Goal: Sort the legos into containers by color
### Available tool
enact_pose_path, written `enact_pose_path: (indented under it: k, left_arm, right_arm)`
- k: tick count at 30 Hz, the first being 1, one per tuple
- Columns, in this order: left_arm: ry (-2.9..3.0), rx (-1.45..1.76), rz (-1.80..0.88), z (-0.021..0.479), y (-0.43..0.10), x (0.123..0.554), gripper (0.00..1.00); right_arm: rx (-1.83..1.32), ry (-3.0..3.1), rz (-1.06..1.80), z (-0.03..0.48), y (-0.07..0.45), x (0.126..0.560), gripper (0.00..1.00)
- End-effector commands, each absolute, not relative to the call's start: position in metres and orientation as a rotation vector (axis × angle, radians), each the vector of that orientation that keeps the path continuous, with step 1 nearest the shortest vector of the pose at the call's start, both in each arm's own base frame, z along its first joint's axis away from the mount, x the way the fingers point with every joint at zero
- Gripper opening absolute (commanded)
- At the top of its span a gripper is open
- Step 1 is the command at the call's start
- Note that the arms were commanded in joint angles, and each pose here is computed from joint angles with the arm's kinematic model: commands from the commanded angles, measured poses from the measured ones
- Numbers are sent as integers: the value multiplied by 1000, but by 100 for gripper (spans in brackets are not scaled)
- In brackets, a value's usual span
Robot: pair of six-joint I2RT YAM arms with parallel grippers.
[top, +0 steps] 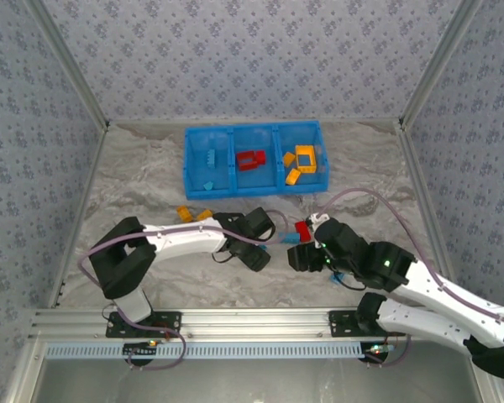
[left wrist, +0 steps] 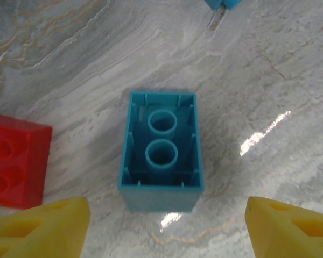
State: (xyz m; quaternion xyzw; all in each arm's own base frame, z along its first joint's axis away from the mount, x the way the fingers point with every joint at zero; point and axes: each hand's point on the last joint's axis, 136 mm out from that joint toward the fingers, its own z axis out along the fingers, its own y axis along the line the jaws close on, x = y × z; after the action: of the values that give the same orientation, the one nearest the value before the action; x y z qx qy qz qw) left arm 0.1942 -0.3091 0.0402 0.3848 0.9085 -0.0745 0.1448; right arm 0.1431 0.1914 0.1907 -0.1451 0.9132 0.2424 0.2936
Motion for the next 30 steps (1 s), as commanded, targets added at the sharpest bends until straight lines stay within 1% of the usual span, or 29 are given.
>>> enact_pose_path:
  k: [1, 2, 7, 8, 10, 13, 17, 20, 24, 27, 30]
  left_arm:
    - [2575, 1123, -244, 40, -325, 205, 70]
    - [2575, 1125, -236, 37, -326, 207, 66]
    - [2548, 1097, -256, 42, -332, 212, 37]
    - [2542, 1076, -252, 48, -330, 213, 34]
    - [2519, 1019, -248, 66, -325, 217, 32]
    - [2488, 884, -224, 106, -305, 230, 31]
    - [2492, 648, -280, 156, -266, 258, 32]
    - [2489, 491, -309, 179, -237, 286, 32]
    - [2524, 316, -267, 186, -205, 329, 32]
    - [2597, 185, -253, 175, -188, 356, 32]
    - [2646, 91, -302, 160, -187, 384, 32]
  right_arm:
    - [-313, 2439, 603, 190, 180, 141, 65]
    - [-316, 2437, 605, 191, 181, 140, 65]
    - [-315, 2419, 610, 195, 184, 143, 64]
    - [-318, 2417, 609, 195, 185, 144, 64]
    - [-338, 2414, 604, 195, 189, 145, 64]
    - [-399, 2405, 617, 196, 204, 148, 64]
    - [-527, 2341, 667, 205, 239, 156, 64]
    - [-606, 2261, 681, 217, 270, 165, 65]
    - [-660, 2198, 661, 228, 305, 180, 64]
    - [-678, 2185, 646, 232, 324, 187, 63]
    - [-676, 2173, 655, 231, 335, 192, 63]
